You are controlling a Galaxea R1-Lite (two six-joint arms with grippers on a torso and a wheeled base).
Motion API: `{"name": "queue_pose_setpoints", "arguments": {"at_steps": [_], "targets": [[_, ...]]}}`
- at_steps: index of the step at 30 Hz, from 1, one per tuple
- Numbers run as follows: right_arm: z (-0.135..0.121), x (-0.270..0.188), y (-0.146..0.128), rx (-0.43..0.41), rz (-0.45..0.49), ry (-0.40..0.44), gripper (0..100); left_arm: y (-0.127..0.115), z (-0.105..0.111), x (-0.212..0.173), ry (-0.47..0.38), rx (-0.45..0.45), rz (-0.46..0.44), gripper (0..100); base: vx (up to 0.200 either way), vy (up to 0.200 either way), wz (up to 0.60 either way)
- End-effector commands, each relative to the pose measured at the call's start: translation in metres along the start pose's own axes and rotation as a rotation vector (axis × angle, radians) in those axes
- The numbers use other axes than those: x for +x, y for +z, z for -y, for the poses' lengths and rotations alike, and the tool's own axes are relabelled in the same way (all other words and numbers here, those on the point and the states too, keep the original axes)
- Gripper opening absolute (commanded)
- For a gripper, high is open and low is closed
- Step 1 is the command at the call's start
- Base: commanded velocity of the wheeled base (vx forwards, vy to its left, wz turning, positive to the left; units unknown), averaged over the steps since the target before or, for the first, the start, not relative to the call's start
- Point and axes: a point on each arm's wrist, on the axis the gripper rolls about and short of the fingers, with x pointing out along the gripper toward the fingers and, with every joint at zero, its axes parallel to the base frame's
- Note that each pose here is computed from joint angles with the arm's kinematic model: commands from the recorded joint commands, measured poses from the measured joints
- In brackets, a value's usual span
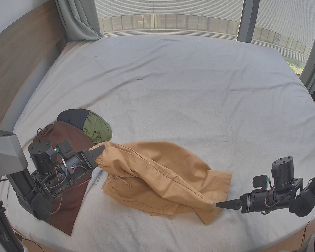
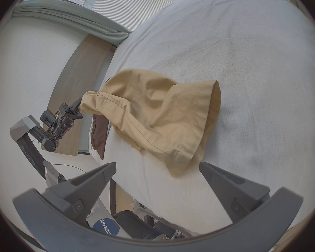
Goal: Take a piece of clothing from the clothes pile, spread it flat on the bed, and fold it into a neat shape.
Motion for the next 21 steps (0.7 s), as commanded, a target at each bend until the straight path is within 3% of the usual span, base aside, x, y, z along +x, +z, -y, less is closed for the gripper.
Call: {"name": "queue_pose_setpoints", "arguments": {"at_steps": [1,21], "targets": [[0.009,0.013,-0.004,0.016,-0.027,-0.013,100,0.0,0.0,0.0,0.0,0.0,0.002,0,0.0,0.0,0.0],[0.021,0.045,-0.016,0.019,0.016,0.026,100,0.001,0.0,0.0,-0.002,0.001,0.004,0,0.0,0.0,0.0]]}}
